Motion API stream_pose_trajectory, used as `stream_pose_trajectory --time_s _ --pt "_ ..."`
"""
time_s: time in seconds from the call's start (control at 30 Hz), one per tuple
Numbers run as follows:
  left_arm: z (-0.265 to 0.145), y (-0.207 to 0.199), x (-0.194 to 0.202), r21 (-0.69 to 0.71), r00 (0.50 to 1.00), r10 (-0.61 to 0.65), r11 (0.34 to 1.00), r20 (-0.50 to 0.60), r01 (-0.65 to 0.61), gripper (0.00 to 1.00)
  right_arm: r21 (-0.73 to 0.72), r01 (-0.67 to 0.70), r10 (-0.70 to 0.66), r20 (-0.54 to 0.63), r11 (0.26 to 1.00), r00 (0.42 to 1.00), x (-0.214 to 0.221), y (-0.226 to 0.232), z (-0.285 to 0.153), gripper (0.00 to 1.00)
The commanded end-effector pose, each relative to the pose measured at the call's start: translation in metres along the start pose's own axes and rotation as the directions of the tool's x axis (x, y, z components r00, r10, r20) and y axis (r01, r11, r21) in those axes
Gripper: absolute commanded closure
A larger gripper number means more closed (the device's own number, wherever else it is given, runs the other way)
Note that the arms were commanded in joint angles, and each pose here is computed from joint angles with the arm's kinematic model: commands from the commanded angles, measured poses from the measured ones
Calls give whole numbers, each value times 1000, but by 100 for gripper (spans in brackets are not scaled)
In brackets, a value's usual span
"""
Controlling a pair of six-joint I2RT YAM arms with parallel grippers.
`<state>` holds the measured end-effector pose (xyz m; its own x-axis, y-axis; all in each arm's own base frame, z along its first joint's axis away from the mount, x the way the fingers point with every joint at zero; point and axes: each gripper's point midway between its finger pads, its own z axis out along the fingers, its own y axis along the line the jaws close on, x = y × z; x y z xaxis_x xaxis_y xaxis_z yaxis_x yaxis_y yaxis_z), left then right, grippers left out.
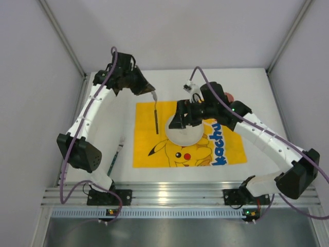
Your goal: Set the dinner table for one person
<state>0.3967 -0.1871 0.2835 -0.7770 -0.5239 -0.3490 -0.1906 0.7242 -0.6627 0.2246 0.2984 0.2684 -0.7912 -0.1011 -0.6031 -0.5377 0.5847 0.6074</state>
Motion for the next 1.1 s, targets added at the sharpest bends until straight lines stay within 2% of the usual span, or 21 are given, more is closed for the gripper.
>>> stream_pose_trajectory --time_s 0.0,0.1,0.27,0.4,0.5,0.63,0.97,1.07 --pt "-12 -76 1 171 999 -47 984 26 41 100 -15 71 -70 74 997 995 -19 19 20 18" --pt "-11 -99 12 204 999 -35 979 4 33 100 43 79 -82 63 996 995 -22 8 34 19" --pt "-13 -110 26 219 999 -34 975 -28 39 100 185 63 -78 76 981 994 -28 -21 41 22" --pt "-17 -113 37 228 998 -32 973 -52 43 100 335 46 -85 103 941 991 -33 -50 39 39" --pt "-23 -116 41 238 998 -36 970 -59 49 100 398 56 -100 91 916 991 -33 -64 40 46" --pt "-23 -118 45 250 996 -43 966 -78 62 100 396 53 -103 107 917 989 -40 -61 47 48" --pt "-17 -127 47 284 993 -47 956 -111 77 100 370 47 -101 129 928 987 -48 -47 55 43" --pt "-15 -128 49 291 992 -45 954 -119 78 100 375 45 -105 141 926 984 -50 -47 54 48"
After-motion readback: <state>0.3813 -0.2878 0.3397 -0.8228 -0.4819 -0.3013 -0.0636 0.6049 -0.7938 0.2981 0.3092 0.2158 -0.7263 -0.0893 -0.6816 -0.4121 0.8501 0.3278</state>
